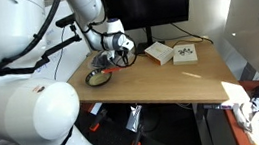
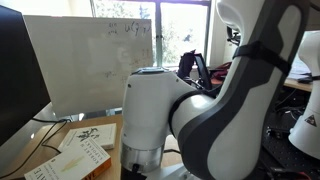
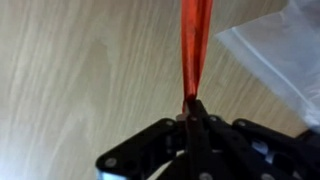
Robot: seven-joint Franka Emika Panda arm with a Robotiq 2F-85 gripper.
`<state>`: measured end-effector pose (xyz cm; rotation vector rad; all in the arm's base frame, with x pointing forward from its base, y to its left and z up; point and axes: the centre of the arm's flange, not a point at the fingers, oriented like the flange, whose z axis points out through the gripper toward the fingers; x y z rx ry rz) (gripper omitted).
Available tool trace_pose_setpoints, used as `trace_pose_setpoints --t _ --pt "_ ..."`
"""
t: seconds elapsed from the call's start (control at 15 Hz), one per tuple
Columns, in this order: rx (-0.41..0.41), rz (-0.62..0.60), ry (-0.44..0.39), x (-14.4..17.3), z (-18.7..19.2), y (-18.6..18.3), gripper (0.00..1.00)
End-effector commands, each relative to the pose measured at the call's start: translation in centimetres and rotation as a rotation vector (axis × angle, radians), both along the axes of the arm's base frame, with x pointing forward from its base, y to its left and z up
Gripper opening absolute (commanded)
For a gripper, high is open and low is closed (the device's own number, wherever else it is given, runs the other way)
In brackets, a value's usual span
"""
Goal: Put the red object in the bowl
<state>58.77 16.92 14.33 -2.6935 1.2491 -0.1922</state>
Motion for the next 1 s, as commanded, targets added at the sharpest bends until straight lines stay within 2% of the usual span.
trace_pose_setpoints --t 0.0,0.2,0.33,0.6,0.73,0.93 --pt "0.102 0.057 -0.033 -2.6 1.0 -1.0 0.0" --pt "0.181 0.081 -0.075 -4.5 1.9 -0.3 0.0" --pt "0.251 0.059 -0.067 -5.7 2.3 -0.3 0.0" --pt "0.445 0.077 -0.043 -6.6 3.0 -1.1 0.0" --pt "0.526 0.083 0.002 -6.6 3.0 -2.6 0.0" --pt "0.655 0.14 0.099 -6.1 -0.1 -5.1 0.0"
